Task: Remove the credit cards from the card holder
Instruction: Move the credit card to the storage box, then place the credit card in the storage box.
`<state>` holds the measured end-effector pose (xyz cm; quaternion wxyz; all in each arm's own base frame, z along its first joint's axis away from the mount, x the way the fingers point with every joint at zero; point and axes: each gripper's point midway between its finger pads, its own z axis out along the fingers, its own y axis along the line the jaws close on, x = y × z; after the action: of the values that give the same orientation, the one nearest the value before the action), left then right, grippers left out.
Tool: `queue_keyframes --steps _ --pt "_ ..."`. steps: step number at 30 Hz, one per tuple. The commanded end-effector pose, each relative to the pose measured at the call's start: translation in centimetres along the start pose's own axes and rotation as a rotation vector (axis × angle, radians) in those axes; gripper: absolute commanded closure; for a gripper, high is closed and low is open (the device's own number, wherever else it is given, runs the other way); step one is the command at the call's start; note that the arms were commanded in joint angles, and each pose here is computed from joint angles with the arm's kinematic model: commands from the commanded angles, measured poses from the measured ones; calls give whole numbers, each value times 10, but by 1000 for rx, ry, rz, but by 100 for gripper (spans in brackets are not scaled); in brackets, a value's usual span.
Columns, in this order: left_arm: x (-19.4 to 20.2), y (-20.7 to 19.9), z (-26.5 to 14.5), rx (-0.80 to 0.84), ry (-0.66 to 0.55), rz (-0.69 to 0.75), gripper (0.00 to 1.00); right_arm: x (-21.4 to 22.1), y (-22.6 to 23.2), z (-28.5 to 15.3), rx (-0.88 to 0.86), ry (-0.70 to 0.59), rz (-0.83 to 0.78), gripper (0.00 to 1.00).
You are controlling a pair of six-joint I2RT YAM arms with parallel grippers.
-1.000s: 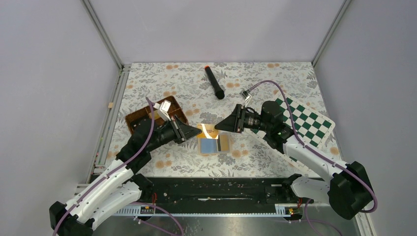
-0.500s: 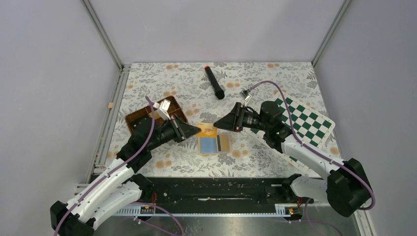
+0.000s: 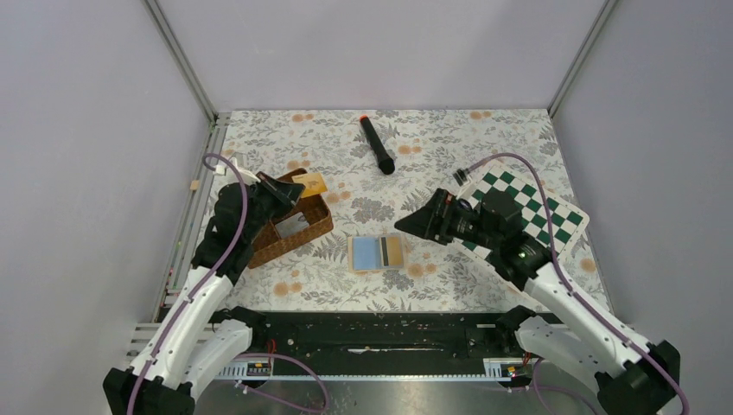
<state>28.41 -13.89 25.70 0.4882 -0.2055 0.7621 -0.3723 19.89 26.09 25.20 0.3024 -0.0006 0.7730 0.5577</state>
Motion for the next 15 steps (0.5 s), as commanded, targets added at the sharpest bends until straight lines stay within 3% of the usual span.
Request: queue_keyframes --steps 1,7,10,15 --pt "-50 13 11 -71 -200 77 100 20 -38 -30 220 22 8 1" --pt "-70 65 14 -293 -172 35 100 40 -48 -64 325 71 -13 0" --pt "-78 77 19 -311 -135 15 100 44 -42 -74 326 87 -8 1" --pt "-81 100 35 -346 -39 31 100 30 -35 -86 392 104 -144 1"
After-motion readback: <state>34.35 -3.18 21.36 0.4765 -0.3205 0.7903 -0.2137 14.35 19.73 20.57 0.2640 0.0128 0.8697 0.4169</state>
